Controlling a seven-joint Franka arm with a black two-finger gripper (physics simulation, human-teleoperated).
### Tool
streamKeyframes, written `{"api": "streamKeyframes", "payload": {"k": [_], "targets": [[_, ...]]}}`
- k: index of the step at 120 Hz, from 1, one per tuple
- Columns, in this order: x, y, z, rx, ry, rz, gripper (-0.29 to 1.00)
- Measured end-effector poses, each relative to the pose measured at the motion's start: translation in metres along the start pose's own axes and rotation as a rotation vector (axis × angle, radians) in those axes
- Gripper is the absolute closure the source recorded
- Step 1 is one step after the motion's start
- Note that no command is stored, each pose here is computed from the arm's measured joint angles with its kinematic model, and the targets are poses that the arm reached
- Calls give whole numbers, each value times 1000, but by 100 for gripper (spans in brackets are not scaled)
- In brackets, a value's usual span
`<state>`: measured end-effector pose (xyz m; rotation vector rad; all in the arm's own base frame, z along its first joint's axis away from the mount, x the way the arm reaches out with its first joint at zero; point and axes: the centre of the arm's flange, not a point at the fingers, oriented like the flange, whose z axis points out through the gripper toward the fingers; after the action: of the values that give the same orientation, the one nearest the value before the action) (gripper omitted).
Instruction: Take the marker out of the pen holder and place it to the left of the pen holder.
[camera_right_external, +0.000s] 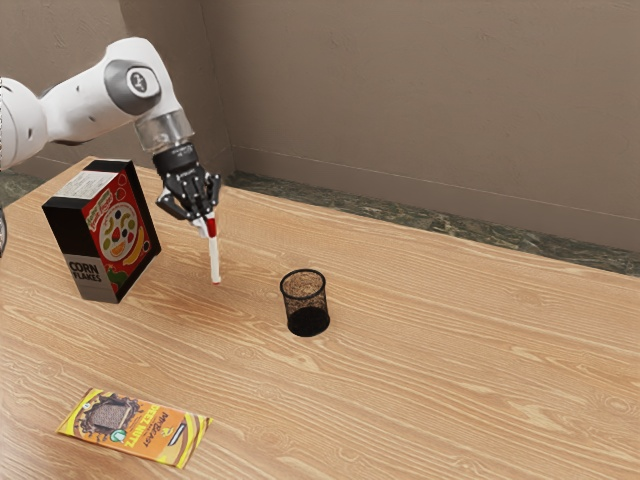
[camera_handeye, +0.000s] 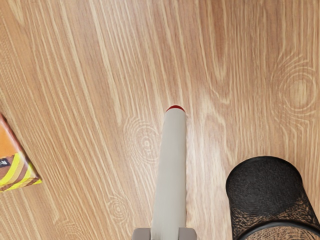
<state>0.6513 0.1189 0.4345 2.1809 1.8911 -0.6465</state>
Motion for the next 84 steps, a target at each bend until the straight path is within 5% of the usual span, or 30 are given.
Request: {"api": "streamKeyframes", "payload": {"k": [34, 68, 84], "targets": [[67, -15, 53, 196, -68, -136, 77], [80, -19, 79, 282, -90, -187, 75], [81, -20, 81, 291, -85, -199, 64]]}}
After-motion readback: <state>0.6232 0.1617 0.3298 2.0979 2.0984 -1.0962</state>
